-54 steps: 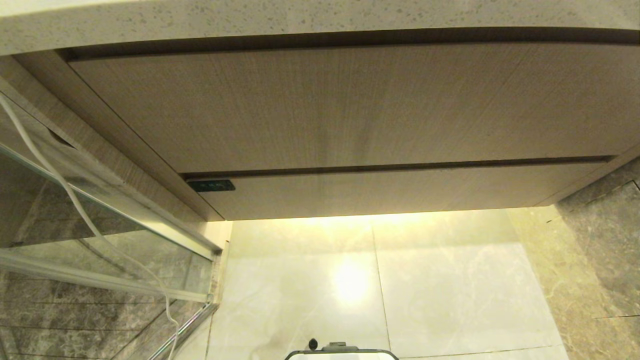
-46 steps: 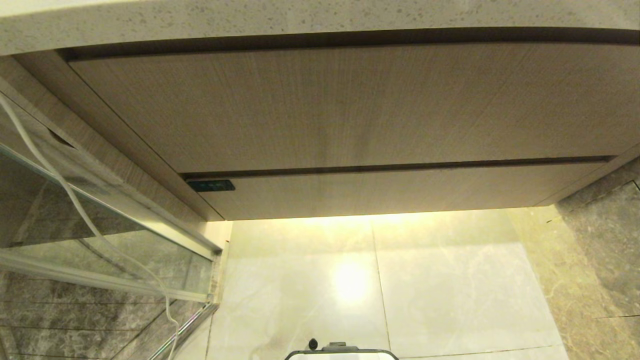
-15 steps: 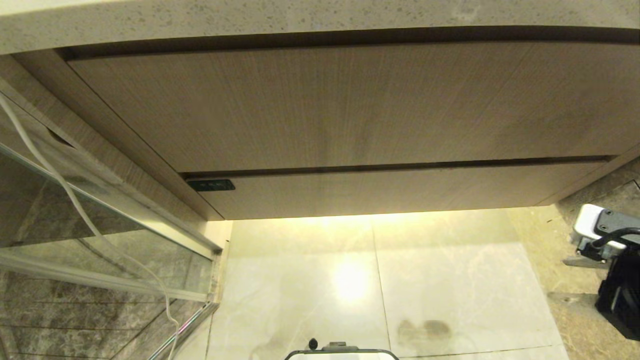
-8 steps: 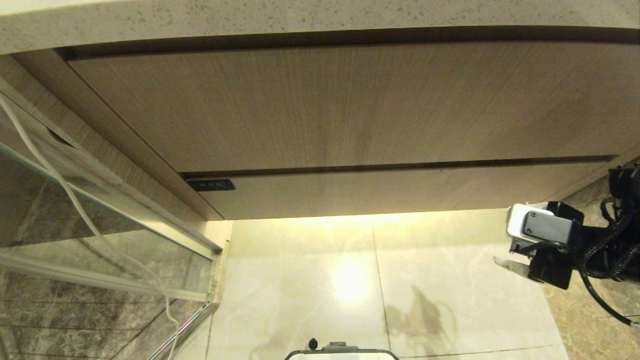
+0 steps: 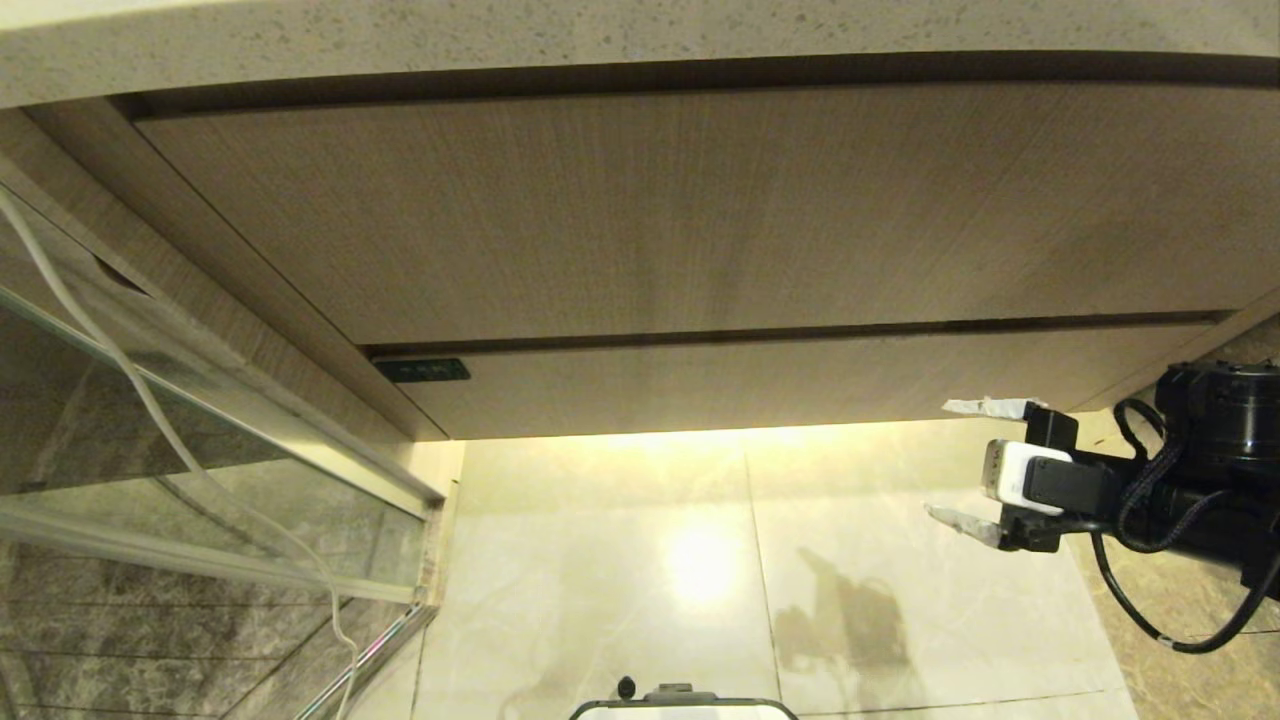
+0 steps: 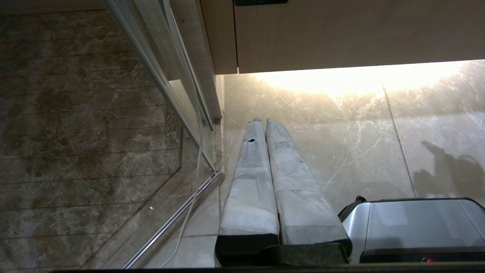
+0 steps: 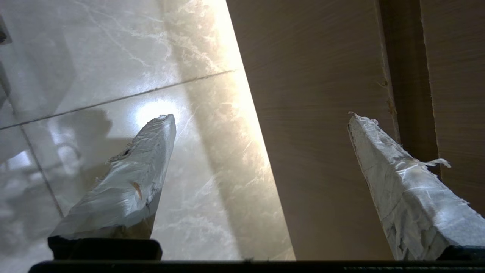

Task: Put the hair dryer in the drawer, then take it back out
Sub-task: Pull open the drawer

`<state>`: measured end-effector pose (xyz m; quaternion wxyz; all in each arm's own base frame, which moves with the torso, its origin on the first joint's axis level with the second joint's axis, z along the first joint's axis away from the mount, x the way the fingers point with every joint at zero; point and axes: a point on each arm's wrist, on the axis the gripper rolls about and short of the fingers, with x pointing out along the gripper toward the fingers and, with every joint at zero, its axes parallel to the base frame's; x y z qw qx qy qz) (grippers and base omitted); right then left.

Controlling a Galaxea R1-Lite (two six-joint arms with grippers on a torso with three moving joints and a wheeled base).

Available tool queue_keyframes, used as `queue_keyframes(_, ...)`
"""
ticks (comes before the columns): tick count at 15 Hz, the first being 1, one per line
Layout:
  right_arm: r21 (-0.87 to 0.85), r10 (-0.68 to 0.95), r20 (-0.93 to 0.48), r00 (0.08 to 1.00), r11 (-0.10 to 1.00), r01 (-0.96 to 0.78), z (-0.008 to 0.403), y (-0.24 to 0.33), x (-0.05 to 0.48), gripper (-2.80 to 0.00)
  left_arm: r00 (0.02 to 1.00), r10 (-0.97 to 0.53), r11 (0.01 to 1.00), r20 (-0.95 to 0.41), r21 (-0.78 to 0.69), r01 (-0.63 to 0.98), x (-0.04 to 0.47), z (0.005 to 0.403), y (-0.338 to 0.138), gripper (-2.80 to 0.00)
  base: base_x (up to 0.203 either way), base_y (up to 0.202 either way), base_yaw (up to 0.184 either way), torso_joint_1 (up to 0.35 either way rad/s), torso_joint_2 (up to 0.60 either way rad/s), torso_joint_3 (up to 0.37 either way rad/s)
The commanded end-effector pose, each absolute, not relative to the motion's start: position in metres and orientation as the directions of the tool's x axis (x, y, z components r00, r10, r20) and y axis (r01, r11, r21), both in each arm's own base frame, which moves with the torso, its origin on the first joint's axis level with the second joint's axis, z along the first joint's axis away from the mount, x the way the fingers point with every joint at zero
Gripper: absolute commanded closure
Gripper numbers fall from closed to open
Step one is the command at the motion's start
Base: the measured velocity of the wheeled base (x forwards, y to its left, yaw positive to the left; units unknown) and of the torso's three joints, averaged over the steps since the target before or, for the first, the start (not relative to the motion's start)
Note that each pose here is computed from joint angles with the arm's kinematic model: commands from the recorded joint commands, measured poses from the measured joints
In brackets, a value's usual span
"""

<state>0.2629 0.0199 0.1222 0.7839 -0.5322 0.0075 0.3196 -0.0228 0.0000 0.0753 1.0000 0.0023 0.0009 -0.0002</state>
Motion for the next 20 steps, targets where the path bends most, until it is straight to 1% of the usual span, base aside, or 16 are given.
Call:
queue_keyframes(1, -0.843, 0.511, -0.33, 0.794, 0.219, -0.492, 0.108, 0.003, 0.281, -2.8, 1.0, 0.0, 1.0, -0.002, 0.005, 0.0, -0.023, 0.075, 0.0, 0.0, 0.0, 0.0, 0.0, 0.0, 0.0, 0.0)
queue_keyframes(3, -0.868, 0.531, -0.283, 0.799, 0.213, -0.449, 0.108, -0.004, 0.29, -2.8, 1.0, 0.0, 1.0, -0.002, 0.005, 0.0, -0.023, 0.075, 0.0, 0.0, 0.0, 0.0, 0.0, 0.0, 0.0, 0.0)
queue_keyframes(9, -0.88, 0.53, -0.256, 0.809, 0.218, -0.422, 0.108, -0.006, 0.315, -2.8, 1.0, 0.0, 1.0, -0.002, 0.005, 0.0, -0.023, 0.075, 0.0, 0.0, 0.0, 0.0, 0.0, 0.0, 0.0, 0.0)
queue_keyframes(13, -0.893, 0.553, -0.228, 0.801, 0.209, -0.399, 0.112, 0.008, 0.339, -2.8, 1.0, 0.0, 1.0, -0.003, 0.005, 0.0, -0.023, 0.075, 0.0, 0.0, 0.0, 0.0, 0.0, 0.0, 0.0, 0.0)
queue_keyframes(20, -0.9, 0.567, -0.194, 0.801, 0.222, -0.375, 0.116, 0.015, 0.36, -2.8, 1.0, 0.0, 1.0, -0.002, 0.005, 0.0, -0.023, 0.075, 0.0, 0.0, 0.0, 0.0, 0.0, 0.0, 0.0, 0.0)
